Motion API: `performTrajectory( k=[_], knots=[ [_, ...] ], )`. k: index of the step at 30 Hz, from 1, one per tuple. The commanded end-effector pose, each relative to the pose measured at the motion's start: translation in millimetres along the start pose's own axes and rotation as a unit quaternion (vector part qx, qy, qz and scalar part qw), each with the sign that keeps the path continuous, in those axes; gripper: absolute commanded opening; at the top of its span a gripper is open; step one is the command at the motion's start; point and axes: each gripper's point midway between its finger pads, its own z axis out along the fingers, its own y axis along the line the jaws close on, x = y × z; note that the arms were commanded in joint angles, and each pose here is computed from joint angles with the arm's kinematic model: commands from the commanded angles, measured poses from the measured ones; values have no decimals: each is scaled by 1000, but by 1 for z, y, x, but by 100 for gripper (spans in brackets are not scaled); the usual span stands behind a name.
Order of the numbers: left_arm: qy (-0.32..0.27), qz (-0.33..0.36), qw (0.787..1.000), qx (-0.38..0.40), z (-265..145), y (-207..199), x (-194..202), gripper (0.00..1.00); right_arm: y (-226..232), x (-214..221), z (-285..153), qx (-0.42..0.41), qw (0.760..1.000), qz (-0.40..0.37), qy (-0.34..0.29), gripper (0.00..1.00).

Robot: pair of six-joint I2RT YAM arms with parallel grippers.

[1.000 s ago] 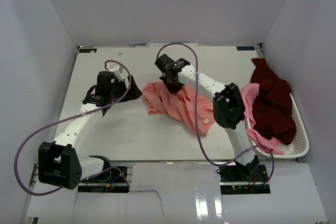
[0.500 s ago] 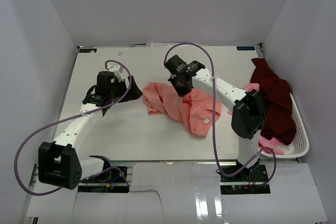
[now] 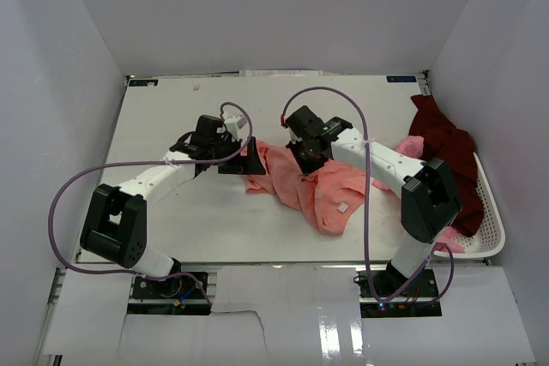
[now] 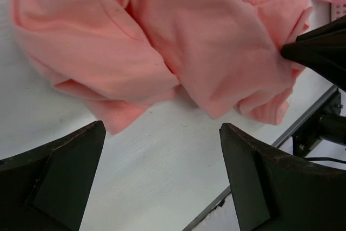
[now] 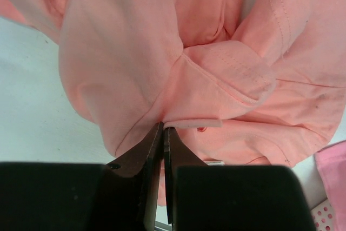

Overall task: Fold and stack the t-shirts
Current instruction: Flatten out the tshirt

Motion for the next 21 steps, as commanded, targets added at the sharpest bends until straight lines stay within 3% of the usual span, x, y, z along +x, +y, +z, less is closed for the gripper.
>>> performTrajectory(
  k=[1, 9, 19, 21],
  knots=[
    [-4, 8, 999, 48, -2, -33, -12, 98, 4, -13, -6, -15, 999, 15, -31, 9],
    [-14, -30, 998, 57, 21, -41, -16, 98, 7, -11, 0, -26, 999, 24, -33, 8],
    [1, -85, 994, -74, 61, 13, 6, 97, 6, -14, -4, -33, 998, 31, -45, 8],
    [3, -91, 992, -91, 65, 21, 7, 90, 4, -14, -5, -32, 998, 32, -46, 8]
  ],
)
